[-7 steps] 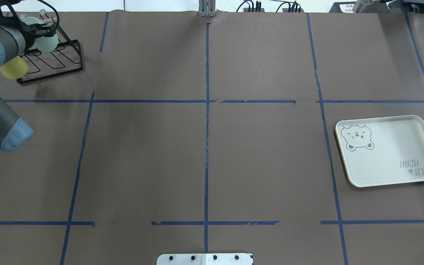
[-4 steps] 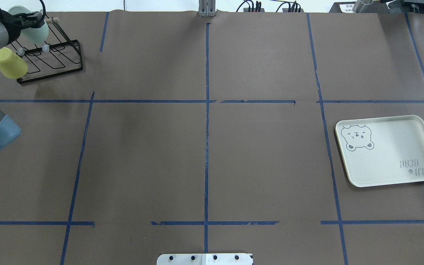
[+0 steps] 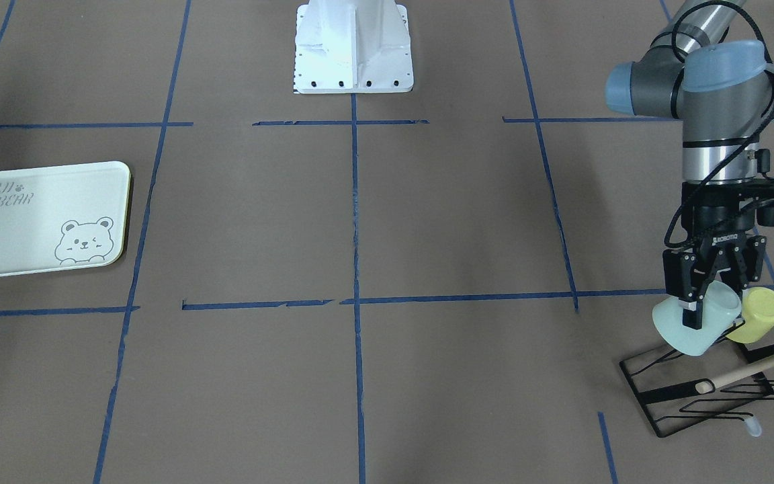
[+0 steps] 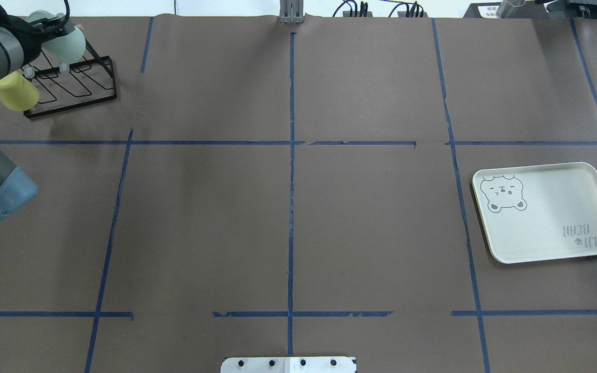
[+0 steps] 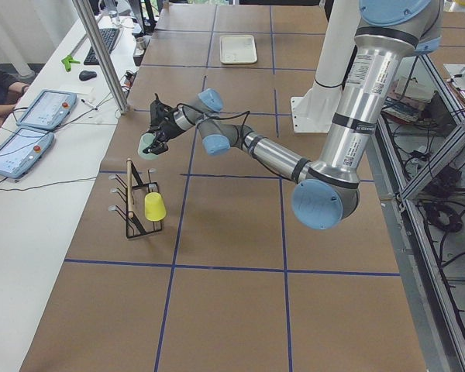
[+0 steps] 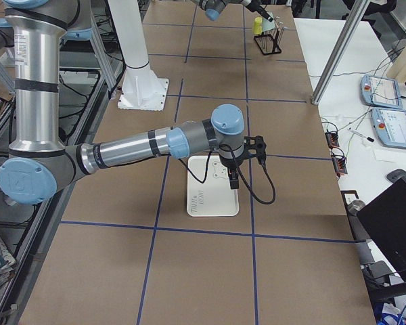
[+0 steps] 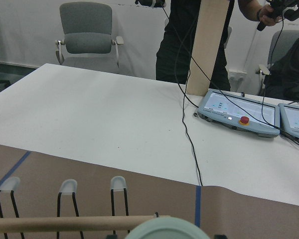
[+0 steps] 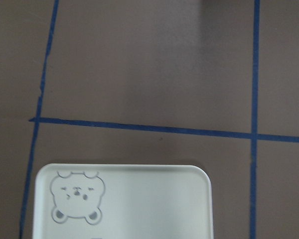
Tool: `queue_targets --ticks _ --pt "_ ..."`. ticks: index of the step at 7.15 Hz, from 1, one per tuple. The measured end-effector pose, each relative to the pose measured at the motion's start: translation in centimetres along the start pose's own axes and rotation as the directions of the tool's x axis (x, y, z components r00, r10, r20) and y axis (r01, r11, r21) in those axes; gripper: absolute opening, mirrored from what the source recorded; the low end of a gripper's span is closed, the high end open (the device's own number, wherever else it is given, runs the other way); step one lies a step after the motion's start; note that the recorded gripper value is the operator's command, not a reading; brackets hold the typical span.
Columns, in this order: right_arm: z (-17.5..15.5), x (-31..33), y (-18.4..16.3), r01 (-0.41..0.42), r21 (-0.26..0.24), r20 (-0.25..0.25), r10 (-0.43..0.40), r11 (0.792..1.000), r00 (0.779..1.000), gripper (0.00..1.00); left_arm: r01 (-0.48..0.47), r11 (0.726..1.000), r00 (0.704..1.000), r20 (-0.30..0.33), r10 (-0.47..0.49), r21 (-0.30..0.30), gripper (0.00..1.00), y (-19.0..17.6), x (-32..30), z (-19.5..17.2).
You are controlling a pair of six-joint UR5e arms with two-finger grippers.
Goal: Left arm grabs green cup and hands to right arm on tray
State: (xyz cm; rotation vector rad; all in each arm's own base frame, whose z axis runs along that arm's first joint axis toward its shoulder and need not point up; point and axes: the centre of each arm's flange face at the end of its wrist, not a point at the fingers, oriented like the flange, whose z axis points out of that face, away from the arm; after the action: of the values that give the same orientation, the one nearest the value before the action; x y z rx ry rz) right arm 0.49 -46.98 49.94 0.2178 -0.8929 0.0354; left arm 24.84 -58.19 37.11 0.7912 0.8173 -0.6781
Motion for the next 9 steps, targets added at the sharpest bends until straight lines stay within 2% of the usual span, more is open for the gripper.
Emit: queue_targets --ticks 1,2,3,4,6,7,8,9 --pt "0.8 -3.1 -0.2 -0.023 0.052 0.058 0.019 0.998 0.998 1.00 0.074 0.996 0.996 -0.055 -0.077 -0.043 0.52 0.9 1.8 -1.4" --pt "1.8 -6.4 -0.2 -0.026 0.088 0.129 0.015 0.996 0.992 1.00 0.160 0.980 0.978 -0.115 -0.173 -0.121 0.52 1.6 3.8 -3.5" --pt "2.8 -10.0 -0.4 -0.031 0.106 0.205 0.008 0.994 0.979 1.00 0.254 0.945 0.945 -0.153 -0.288 -0.207 0.52 2.1 6.0 -5.5" --pt "3.6 -13.7 -0.8 -0.048 0.115 0.288 0.013 0.992 0.958 1.00 0.344 0.895 0.900 -0.173 -0.401 -0.283 0.52 2.9 8.7 -7.2" --pt "4.7 -20.4 -1.2 -0.087 0.114 0.459 0.025 0.990 0.888 1.00 0.461 0.781 0.796 -0.193 -0.574 -0.422 0.52 5.9 13.4 -10.3" --pt "5.4 -23.1 -0.5 -0.094 0.112 0.538 0.019 0.989 0.843 1.00 0.477 0.728 0.740 -0.222 -0.635 -0.493 0.52 7.6 15.0 -11.9" --pt "5.8 -25.7 0.5 -0.111 0.104 0.615 0.023 0.988 0.788 1.00 0.462 0.690 0.693 -0.258 -0.673 -0.557 0.52 9.4 16.0 -13.3" --pt "6.1 -28.5 2.0 -0.129 0.091 0.694 0.030 0.987 0.720 1.00 0.422 0.658 0.645 -0.303 -0.701 -0.624 0.52 11.6 16.9 -14.9"
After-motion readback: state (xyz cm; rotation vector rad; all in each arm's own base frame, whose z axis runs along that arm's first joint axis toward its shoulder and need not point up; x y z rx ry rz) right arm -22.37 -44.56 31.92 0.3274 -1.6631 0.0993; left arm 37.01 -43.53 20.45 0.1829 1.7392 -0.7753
